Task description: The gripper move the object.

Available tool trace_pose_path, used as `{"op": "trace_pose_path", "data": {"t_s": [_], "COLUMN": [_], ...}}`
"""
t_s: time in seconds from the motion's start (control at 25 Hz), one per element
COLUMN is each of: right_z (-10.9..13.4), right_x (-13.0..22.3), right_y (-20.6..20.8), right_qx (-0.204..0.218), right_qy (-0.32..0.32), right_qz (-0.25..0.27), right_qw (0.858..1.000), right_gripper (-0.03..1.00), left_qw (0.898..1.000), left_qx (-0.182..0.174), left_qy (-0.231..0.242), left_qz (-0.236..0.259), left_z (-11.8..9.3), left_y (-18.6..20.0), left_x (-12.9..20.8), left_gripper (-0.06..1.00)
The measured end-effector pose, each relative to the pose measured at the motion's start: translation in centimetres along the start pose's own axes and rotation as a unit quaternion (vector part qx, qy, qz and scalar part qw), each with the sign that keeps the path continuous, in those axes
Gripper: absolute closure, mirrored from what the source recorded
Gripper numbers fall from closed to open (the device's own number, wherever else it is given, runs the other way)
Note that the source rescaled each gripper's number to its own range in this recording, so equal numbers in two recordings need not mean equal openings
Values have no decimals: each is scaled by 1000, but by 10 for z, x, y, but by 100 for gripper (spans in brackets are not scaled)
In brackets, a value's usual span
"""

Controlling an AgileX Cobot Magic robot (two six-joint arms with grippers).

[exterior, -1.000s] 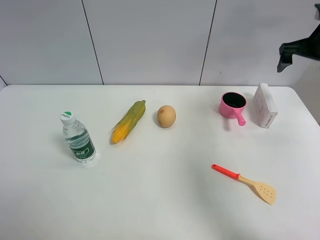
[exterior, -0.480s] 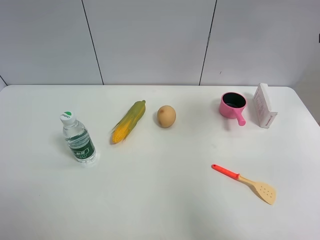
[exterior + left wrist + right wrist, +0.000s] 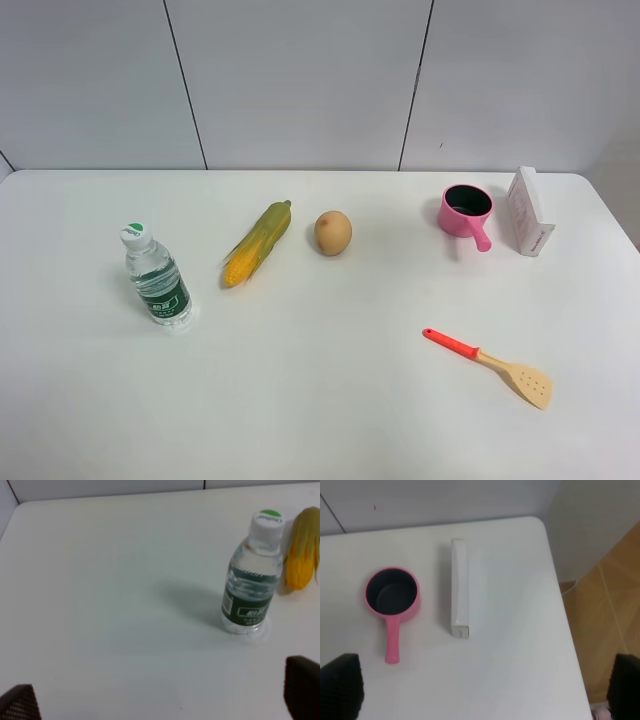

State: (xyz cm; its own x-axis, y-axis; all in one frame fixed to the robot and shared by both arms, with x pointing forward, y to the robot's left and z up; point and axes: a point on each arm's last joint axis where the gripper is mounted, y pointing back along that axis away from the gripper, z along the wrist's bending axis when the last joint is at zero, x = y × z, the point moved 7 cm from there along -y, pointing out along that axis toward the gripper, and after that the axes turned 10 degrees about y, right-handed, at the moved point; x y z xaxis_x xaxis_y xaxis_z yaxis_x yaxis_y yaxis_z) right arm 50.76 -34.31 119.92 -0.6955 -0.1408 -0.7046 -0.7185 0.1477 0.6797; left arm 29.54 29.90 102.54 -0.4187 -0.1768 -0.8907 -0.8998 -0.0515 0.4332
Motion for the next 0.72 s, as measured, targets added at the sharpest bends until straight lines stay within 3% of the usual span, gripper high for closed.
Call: {"op": "trace_pose_path", "data": {"t_s": [0.4,0.72], "right_z": [3,18], "right_x": [17,99], "right_y": [96,109], "right_qx": [15,25], "right_qy": [-20,-20], "right_qz": [-116,-104], "right_qw": [993,994], "right_gripper": [-2,-2], "left_qw": [1000,1000], "left_qx": [0,0], "left_qy": [0,0], "left_qz": [0,0], "left_z": [0,0], "left_y": [0,0], "left_x": [0,0], "left_gripper": [-6,-6]}}
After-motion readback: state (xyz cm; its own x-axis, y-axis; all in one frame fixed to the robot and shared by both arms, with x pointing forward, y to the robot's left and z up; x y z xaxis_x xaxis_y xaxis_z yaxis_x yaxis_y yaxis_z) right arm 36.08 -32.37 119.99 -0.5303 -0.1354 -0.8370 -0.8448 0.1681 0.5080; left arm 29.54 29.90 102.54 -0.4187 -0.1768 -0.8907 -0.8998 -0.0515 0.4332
